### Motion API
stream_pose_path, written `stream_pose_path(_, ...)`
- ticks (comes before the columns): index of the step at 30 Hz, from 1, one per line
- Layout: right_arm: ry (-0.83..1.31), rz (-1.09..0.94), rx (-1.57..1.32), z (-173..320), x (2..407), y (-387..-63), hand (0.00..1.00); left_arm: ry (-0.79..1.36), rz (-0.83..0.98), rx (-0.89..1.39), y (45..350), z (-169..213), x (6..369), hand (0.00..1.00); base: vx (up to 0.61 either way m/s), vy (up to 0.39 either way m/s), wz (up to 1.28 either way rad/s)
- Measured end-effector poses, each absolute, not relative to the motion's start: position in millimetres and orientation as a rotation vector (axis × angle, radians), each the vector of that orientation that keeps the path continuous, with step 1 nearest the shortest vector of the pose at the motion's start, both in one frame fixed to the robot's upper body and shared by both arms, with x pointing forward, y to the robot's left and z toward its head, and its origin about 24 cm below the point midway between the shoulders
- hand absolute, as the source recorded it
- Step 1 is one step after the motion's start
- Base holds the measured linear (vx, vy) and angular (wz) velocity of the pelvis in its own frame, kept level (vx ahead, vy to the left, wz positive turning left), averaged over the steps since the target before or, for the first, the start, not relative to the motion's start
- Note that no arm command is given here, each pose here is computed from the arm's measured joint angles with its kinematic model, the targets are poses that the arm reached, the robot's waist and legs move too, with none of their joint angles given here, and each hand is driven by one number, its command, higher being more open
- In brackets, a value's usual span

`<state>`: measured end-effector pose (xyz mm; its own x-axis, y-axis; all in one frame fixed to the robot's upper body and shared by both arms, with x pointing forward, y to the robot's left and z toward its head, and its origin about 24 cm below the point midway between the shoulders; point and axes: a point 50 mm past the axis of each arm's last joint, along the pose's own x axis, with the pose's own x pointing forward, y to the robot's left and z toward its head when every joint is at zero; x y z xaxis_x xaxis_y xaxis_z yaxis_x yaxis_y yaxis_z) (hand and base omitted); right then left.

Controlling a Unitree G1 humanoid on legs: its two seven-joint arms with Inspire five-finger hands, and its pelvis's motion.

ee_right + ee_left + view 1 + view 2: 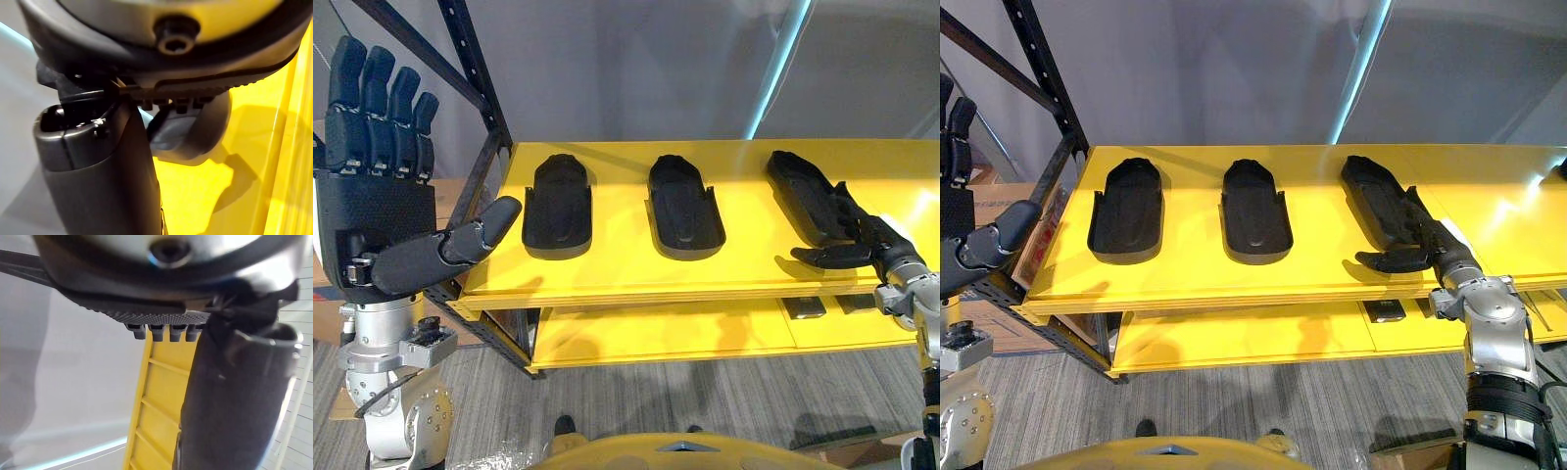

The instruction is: Walk over and take three plastic housings, then place them on the shelf

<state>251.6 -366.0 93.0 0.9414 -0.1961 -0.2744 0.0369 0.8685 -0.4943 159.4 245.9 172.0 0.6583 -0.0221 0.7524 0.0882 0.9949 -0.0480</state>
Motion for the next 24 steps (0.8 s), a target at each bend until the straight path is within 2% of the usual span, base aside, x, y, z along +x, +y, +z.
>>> stream_pose_path(24,0.336,-0.115,-0.494,96.1,251.1,-366.3,1.0,-0.85,-0.044,-0.089,247.2,172.1,159.3,1.0,0.0,0.0,0.0)
